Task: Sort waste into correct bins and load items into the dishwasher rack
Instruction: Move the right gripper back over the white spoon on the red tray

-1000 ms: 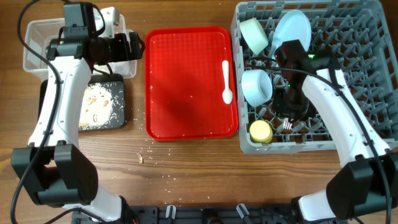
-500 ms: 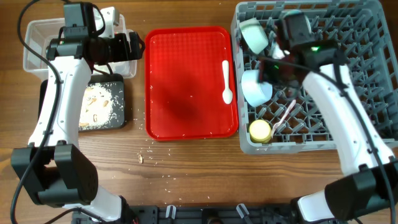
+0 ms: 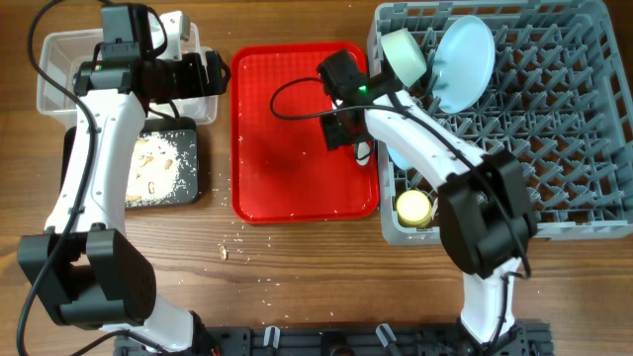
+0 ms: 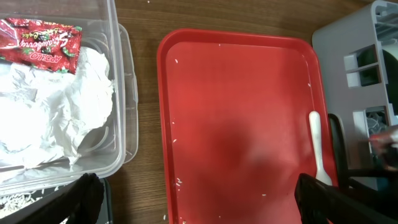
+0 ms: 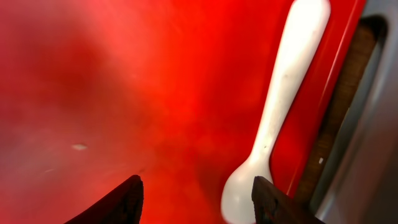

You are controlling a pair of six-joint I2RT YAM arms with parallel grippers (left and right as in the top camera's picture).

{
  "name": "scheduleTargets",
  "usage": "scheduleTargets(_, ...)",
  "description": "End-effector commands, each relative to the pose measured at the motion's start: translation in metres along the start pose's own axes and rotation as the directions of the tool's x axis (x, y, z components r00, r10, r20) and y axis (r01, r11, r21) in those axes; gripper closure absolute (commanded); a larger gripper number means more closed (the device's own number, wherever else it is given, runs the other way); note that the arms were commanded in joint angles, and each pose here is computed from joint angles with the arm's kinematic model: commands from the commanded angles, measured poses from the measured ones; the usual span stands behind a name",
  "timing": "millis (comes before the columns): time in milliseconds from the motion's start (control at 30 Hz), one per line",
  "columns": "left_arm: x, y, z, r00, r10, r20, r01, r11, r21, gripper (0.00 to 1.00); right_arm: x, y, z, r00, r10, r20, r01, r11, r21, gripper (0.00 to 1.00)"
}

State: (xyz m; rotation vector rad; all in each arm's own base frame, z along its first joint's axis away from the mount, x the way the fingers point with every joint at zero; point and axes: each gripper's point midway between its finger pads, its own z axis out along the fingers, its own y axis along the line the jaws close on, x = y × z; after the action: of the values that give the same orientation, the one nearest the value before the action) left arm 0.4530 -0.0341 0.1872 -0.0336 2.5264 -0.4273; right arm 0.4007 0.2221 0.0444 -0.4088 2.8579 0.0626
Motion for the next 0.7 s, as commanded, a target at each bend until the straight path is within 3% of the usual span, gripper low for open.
scheduleTargets(0, -0.007, -0.004, -0.006, 1.0, 0.016, 0.024, -0.016, 1.0, -0.001, 0.0, -0.003, -0.015, 0.015, 1.0, -0.017, -0.006, 0.018, 0.996, 0.084, 0.42)
scheduleTargets(467, -0.007, -0.004, -0.006, 1.0, 0.016, 0.024, -0.016, 1.0, -0.001, 0.0, 0.034, -0.028, 0.051, 0.986, 0.021, -0.165, 0.004, 0.989, 0.147, 0.43)
scheduleTargets(667, -0.007, -0.004, -0.006, 1.0, 0.016, 0.024, -0.016, 1.0, -0.001, 0.0, 0.051, -0.009, 0.049, 0.97, -0.024, -0.243, 0.032, 0.999, 0.031, 0.67)
